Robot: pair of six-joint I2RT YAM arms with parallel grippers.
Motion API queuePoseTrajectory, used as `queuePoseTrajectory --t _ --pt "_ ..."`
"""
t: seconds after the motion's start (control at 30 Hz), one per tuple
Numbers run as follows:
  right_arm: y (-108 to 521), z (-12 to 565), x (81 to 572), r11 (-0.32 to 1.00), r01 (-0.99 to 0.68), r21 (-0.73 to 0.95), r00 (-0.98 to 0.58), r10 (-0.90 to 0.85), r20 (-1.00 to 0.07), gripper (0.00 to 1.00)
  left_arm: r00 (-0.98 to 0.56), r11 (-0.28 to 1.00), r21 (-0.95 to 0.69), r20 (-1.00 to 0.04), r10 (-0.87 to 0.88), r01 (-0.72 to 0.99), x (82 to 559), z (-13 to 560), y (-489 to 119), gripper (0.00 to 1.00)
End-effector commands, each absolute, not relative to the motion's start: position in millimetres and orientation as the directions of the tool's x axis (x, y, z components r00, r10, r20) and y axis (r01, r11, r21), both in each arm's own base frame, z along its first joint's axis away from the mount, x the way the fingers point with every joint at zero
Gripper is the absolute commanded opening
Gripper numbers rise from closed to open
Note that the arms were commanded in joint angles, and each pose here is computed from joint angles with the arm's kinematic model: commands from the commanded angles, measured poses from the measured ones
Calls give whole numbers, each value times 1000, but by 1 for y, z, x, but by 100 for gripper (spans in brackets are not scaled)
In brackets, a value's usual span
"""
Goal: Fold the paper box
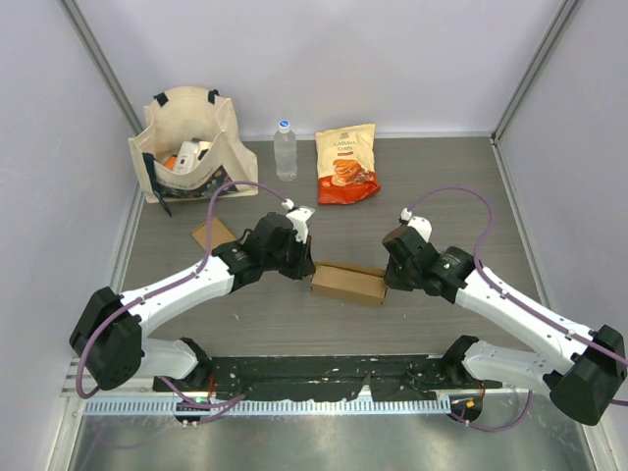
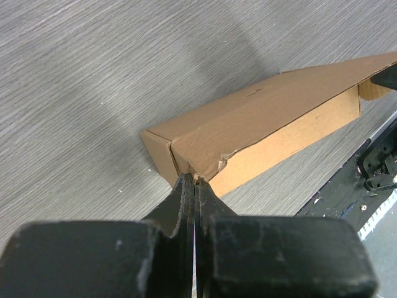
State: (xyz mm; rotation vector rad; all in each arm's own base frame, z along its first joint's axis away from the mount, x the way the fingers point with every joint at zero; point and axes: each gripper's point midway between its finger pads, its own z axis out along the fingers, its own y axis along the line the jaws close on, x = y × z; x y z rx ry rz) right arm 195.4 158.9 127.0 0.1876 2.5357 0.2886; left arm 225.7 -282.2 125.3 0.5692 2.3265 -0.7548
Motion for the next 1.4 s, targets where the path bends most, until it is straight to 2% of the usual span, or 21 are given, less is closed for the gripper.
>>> queuePoseTrajectory --t 0.0,0.17,0.33,0.47,0.5,0.53,0.57,0.6,0.63,0.77,0.8,0.83,0.87,0.93,0.97,1.0,1.03,1.13,1.23,1.37 --pt "147 108 189 990 10 138 -853 80 -516 1 -746 752 -377 -628 222 540 214 113 -276 0" --pt "149 103 195 994 -36 102 -795 34 -606 1 -730 773 -352 -654 201 528 216 111 -273 0" --pt "165 108 201 985 -70 156 -685 66 -726 1 -671 806 -301 -725 153 509 216 110 -271 0" --pt "171 114 195 972 -73 221 -651 121 -749 2 -617 829 -238 -772 154 506 209 110 -270 0" --pt "166 115 190 976 -65 208 -664 113 -739 5 -608 843 -225 -781 145 489 212 109 -266 0" --pt "163 121 187 974 -67 215 -667 117 -736 22 -609 846 -220 -779 147 485 210 105 -263 0" --pt "167 138 186 968 -76 239 -666 129 -735 31 -611 851 -216 -778 145 478 210 104 -261 0" --pt "160 140 178 974 -83 210 -694 95 -714 42 -613 861 -209 -778 141 464 211 102 -258 0" --pt "169 144 166 959 -139 246 -737 66 -672 56 -612 862 -211 -779 137 462 211 103 -257 0" --pt "177 169 146 939 -157 306 -808 56 -586 59 -605 864 -221 -788 116 453 212 106 -259 0" --pt "172 170 146 941 -70 332 -821 135 -556 62 -603 864 -220 -789 115 453 212 107 -259 0" --pt "167 174 150 934 -2 358 -814 207 -544 73 -597 864 -217 -794 116 455 212 109 -261 0" --pt "163 180 154 915 64 399 -798 286 -530 77 -593 864 -215 -797 114 455 212 110 -261 0" --pt "152 182 173 820 266 507 -733 514 -445 87 -592 867 -214 -798 110 449 212 112 -260 0" --pt "161 171 166 777 295 556 -766 540 -348 88 -594 869 -213 -797 110 446 212 112 -259 0" --pt "171 180 179 707 292 644 -743 592 -312 88 -594 869 -211 -797 112 447 212 112 -260 0" --pt "172 177 184 628 364 687 -724 655 -216 88 -590 867 -211 -800 112 450 211 114 -262 0" --pt "191 157 176 516 463 721 -742 670 -3 86 -594 875 -196 -795 123 442 211 113 -261 0" --pt "196 144 171 473 508 720 -733 676 73 85 -599 881 -194 -792 119 432 209 112 -262 0" --pt "205 123 163 353 605 714 -678 699 229 83 -603 889 -192 -790 111 416 208 112 -264 0"
